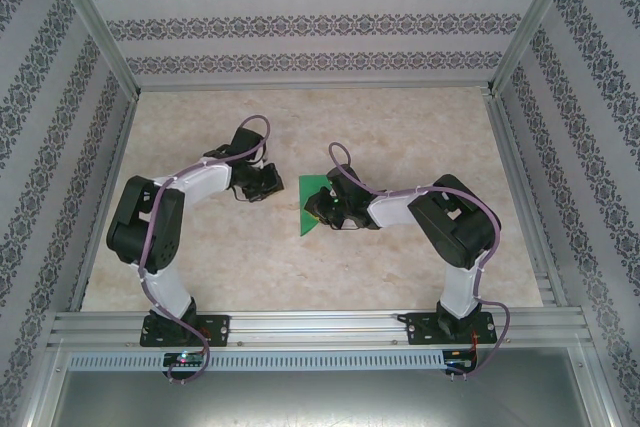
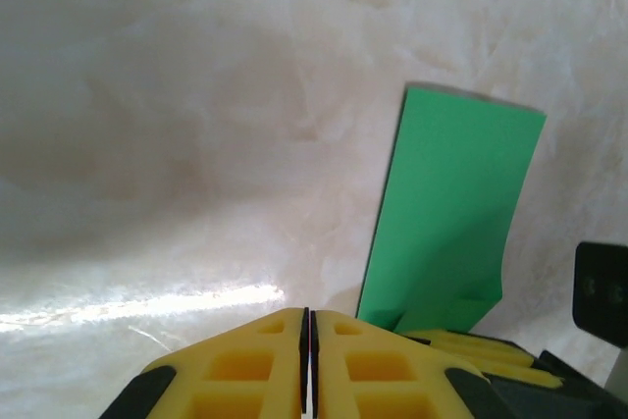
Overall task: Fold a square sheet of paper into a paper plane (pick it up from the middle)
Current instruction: Third fold the triangle at the center of the table.
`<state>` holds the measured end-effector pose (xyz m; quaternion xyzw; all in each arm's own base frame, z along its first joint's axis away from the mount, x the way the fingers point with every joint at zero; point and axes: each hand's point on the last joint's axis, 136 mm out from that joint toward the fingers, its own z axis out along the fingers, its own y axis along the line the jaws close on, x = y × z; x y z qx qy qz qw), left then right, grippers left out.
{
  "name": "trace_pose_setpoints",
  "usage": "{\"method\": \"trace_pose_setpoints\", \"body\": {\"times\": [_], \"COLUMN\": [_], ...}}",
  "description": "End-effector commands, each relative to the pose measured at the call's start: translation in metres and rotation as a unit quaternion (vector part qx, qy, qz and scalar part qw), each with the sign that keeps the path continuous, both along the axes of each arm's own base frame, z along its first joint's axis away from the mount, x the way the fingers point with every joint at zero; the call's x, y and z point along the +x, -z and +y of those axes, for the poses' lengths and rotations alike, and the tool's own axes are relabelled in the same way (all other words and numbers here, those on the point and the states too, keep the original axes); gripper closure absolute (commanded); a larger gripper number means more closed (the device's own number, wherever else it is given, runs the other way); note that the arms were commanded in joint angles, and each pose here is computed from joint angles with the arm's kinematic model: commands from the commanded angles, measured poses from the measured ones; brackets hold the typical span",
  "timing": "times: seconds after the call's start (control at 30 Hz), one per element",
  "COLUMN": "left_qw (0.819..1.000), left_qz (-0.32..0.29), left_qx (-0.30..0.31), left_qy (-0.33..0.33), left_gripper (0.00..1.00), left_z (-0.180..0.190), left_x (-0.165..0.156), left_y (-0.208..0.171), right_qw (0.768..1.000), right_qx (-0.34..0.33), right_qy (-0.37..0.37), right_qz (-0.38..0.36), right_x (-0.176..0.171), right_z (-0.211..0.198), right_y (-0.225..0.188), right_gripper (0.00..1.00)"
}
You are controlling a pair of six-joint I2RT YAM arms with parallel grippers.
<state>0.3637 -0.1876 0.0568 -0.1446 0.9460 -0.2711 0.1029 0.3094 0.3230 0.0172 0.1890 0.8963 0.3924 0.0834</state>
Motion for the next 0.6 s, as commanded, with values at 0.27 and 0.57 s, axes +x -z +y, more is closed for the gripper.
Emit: {"method": "trace_pose_setpoints", "body": {"times": [0.27, 0.57], "left_qw": [0.994, 0.992], "left_qz": [0.001, 0.021], "left_qx": [-0.051, -0.05], "left_qy": [0.098, 0.113], "left_gripper": [0.96, 1.0], "left_z": [-0.053, -0.065], "left_x": [-0.037, -0.033], "left_y": [-0.005, 0.013], "right_qw": [0.993, 0.993], "right_qx": [-0.086, -0.087], "right_qy": [-0.004, -0.006], "right_qz": [0.076, 0.073], "right_x": [-0.036, -0.035], "right_z": [-0.031, -0.031], "right_y": [0.061, 0.059], "right_gripper": [1.0, 1.0]}}
